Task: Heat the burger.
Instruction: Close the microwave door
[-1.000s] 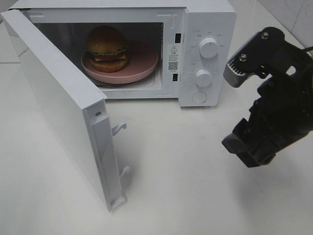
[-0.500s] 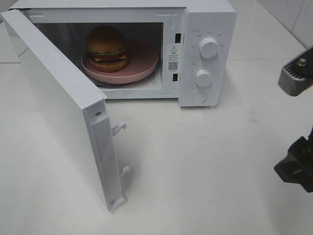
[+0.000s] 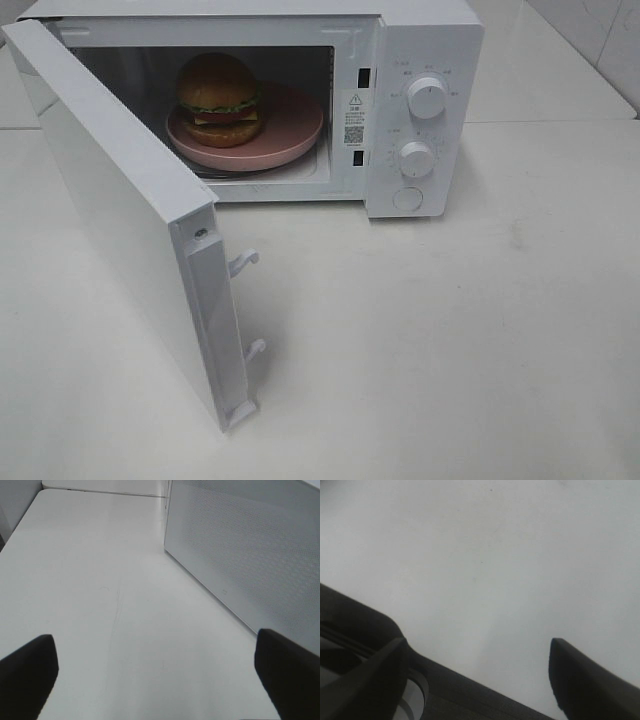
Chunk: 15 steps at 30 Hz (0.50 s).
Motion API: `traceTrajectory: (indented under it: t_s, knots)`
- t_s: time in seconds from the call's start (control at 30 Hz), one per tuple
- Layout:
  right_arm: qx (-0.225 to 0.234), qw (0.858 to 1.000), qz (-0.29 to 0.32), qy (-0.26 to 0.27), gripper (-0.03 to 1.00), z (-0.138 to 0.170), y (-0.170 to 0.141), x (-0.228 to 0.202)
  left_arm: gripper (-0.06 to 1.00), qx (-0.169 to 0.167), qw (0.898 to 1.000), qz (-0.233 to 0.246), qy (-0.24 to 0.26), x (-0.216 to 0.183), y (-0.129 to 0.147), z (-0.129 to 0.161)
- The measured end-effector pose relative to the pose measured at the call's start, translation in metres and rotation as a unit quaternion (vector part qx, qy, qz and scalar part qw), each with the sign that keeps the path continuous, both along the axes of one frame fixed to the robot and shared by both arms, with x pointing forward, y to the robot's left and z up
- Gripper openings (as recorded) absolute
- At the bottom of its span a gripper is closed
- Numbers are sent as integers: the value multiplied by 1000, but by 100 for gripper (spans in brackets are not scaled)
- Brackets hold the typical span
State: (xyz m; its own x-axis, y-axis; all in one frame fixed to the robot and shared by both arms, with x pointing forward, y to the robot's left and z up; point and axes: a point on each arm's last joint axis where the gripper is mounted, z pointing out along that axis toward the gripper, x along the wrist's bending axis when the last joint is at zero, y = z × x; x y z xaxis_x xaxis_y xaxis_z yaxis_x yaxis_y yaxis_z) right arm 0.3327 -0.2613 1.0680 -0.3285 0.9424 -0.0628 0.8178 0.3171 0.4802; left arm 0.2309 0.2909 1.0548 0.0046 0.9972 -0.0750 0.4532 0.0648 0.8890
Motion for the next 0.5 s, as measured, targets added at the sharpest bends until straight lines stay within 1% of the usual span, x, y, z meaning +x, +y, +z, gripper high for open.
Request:
traceTrajectory:
  t_s: [0.07,0.1,0.13,0.2,0.23,0.3,0.33,0.4,0.43,0.5]
  knots:
    - [3,1000,-11,-5,76,1,-3,-1,99,0,1000,0,0,0,0,0]
    - [10,999,-33,-20,76,4,-10,-5,99,0,1000,0,0,0,0,0]
    - [10,999,-33,-20,76,4,-10,-5,99,0,1000,0,0,0,0,0]
    - [21,997,-58,-45,76,9,-18,-13,99,0,1000,0,0,0,0,0]
    - [21,997,-58,-45,76,9,-18,-13,99,0,1000,0,0,0,0,0]
    - [35,991,-94,-84,76,16,-28,-27,99,0,1000,0,0,0,0,0]
    - [35,991,-94,-84,76,16,-28,-27,99,0,1000,0,0,0,0,0]
    - [45,985,-121,-114,76,19,-35,-38,99,0,1000,0,0,0,0,0]
    - [45,985,-121,-114,76,19,-35,-38,99,0,1000,0,0,0,0,0]
    - [53,980,-132,-139,76,22,-39,-48,99,0,1000,0,0,0,0,0]
